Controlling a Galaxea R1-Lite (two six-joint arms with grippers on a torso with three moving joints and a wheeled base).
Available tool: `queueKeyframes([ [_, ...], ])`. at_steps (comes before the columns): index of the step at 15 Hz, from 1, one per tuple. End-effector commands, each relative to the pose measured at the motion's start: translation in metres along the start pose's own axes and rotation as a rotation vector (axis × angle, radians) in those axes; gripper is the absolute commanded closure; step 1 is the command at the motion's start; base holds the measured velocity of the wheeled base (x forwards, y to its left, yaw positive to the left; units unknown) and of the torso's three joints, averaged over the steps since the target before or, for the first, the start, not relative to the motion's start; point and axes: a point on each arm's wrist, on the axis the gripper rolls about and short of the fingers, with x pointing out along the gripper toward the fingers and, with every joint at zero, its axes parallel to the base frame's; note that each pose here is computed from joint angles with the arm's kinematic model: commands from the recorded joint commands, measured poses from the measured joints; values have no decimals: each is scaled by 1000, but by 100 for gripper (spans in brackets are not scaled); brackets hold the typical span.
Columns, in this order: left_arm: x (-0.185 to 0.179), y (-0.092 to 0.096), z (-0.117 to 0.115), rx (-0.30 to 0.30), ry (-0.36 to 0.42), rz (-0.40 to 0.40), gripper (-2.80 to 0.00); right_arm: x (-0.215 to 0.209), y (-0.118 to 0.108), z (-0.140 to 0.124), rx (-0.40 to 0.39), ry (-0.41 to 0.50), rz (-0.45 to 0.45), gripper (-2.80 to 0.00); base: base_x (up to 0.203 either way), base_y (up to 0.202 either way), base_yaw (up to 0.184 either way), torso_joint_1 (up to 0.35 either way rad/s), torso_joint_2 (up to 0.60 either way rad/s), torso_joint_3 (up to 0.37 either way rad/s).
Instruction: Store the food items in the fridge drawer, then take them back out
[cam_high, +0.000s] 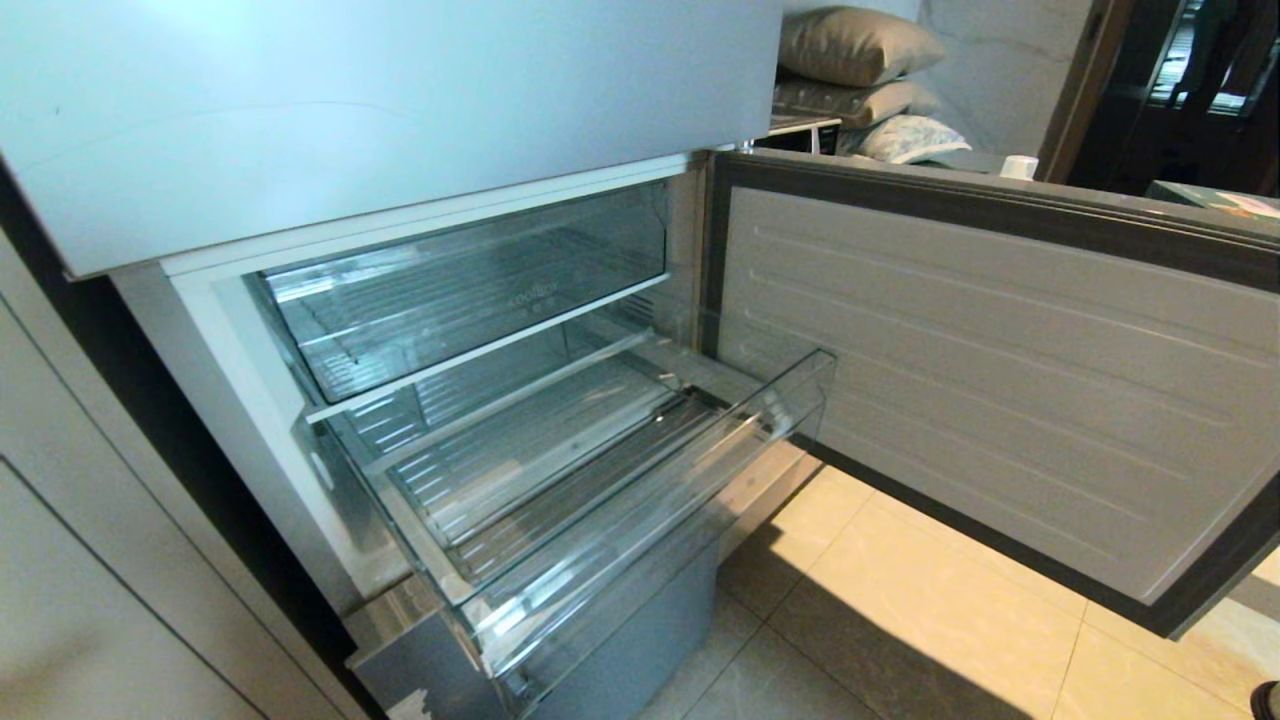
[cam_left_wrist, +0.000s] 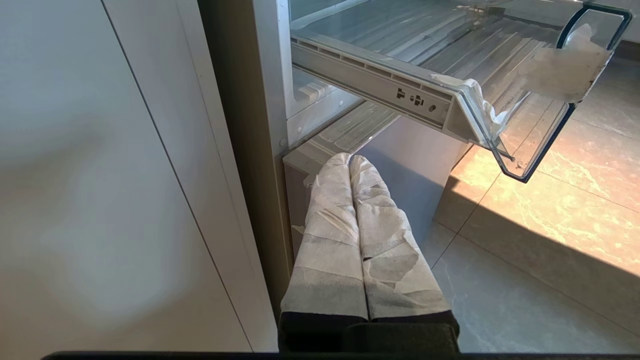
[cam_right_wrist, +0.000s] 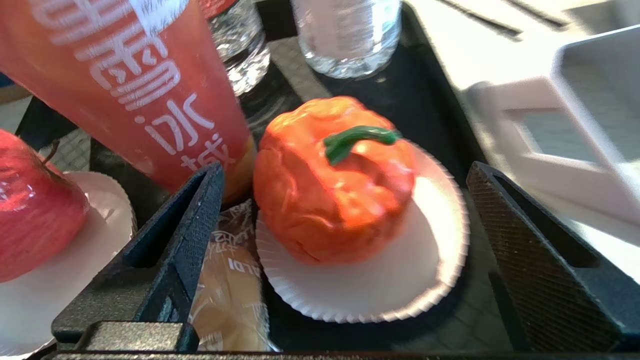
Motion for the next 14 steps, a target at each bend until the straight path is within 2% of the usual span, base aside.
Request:
queueKeyframes([
  [1,0,0,0,0,3,0,0,7,1,-7,3,11,20,-280,0,0,0,0,0,0],
  [10,0,0,0,0,3,0,0,18,2,-11,4,10,41,-280,0,0,0,0,0,0],
  [11,0,0,0,0,3,0,0,18,2,-11,4,10,43,0,0,0,0,0,0,0],
  [14,0,0,0,0,3,0,0,17,3,-10,2,7,44,0,0,0,0,0,0,0],
])
